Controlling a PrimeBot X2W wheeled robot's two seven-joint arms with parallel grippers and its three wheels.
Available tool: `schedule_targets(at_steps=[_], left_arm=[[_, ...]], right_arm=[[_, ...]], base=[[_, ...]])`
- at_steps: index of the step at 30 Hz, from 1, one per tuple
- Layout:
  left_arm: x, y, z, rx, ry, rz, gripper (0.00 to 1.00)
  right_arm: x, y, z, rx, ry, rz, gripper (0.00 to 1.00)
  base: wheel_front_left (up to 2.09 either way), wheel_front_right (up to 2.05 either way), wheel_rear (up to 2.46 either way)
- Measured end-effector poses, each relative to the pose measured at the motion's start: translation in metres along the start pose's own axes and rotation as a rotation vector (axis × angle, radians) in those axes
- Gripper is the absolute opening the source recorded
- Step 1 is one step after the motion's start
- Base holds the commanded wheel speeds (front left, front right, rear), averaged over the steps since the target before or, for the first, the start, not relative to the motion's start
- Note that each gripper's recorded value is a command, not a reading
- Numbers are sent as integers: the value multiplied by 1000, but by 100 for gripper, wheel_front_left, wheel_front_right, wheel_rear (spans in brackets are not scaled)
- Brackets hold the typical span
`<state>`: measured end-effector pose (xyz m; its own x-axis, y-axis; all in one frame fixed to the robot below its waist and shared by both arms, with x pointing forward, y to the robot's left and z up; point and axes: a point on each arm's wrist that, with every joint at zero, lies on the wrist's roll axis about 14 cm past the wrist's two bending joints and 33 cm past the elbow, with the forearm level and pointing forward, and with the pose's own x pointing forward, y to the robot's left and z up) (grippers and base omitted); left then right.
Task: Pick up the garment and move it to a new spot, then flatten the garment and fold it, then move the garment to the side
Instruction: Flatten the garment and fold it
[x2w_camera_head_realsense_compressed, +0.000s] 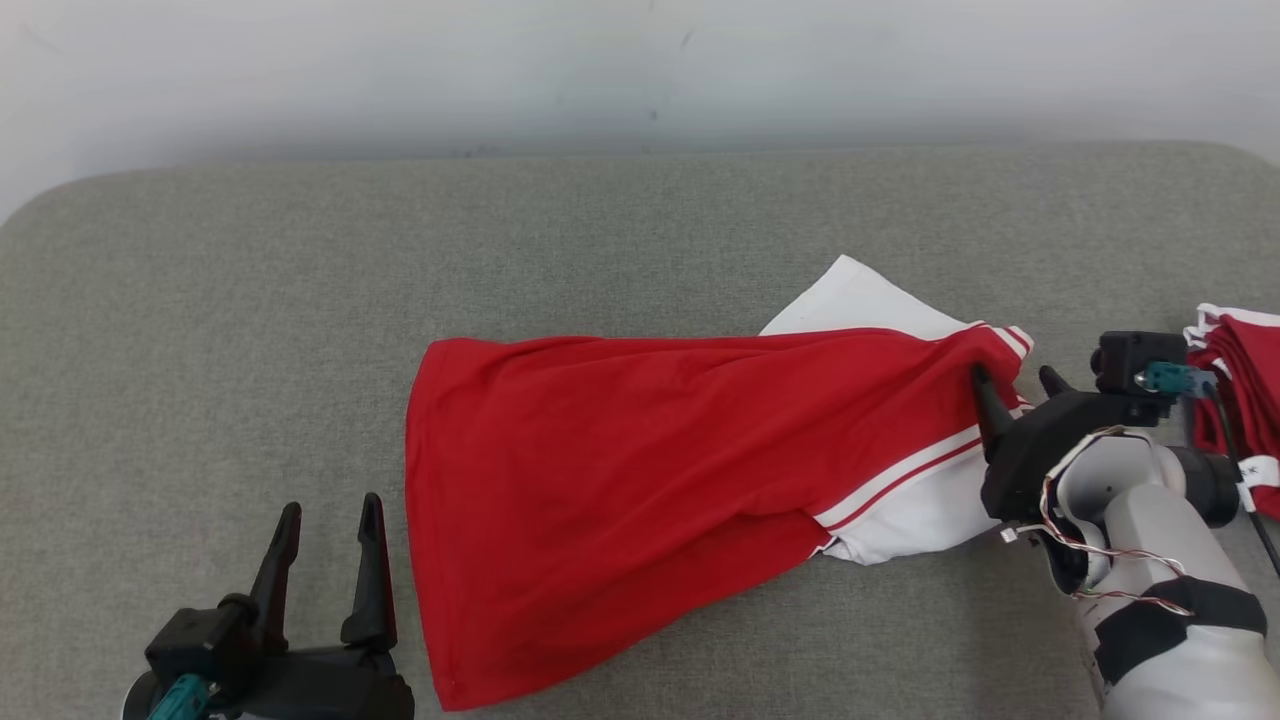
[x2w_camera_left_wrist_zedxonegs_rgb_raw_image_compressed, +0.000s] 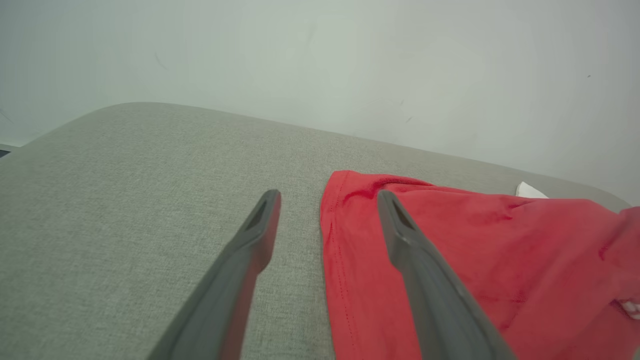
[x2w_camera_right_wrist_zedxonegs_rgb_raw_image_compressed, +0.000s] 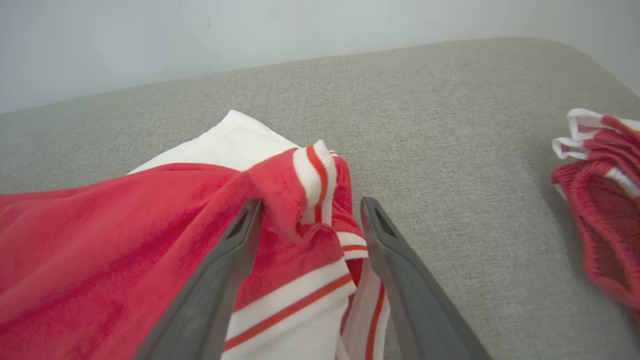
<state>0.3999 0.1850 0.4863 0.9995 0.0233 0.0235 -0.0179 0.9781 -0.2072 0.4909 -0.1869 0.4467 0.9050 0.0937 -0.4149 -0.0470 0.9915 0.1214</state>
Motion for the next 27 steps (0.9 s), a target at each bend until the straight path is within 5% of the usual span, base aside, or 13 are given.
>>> schedule_targets(at_steps=[1, 2, 3, 15, 27], left_arm=[[1, 1, 0, 2, -1, 3, 100], [1, 2, 0, 2, -1, 7, 100], [1, 3, 0, 1, 0, 8, 100], [-7, 3, 2, -7, -7, 11, 100], [-12, -12, 9, -17, -28, -26, 100]], right_arm=[[2, 3, -3, -2, 12, 7, 100], [5, 7, -5, -5, 23, 16, 61], [6, 11, -7, -7, 30, 28, 4], [-13, 31, 20, 6, -127, 101, 0], [-106, 42, 16, 94, -121, 181, 0]], base=[[0, 0, 0], [0, 0, 0], [0, 0, 0], [0, 0, 0], [0, 0, 0]])
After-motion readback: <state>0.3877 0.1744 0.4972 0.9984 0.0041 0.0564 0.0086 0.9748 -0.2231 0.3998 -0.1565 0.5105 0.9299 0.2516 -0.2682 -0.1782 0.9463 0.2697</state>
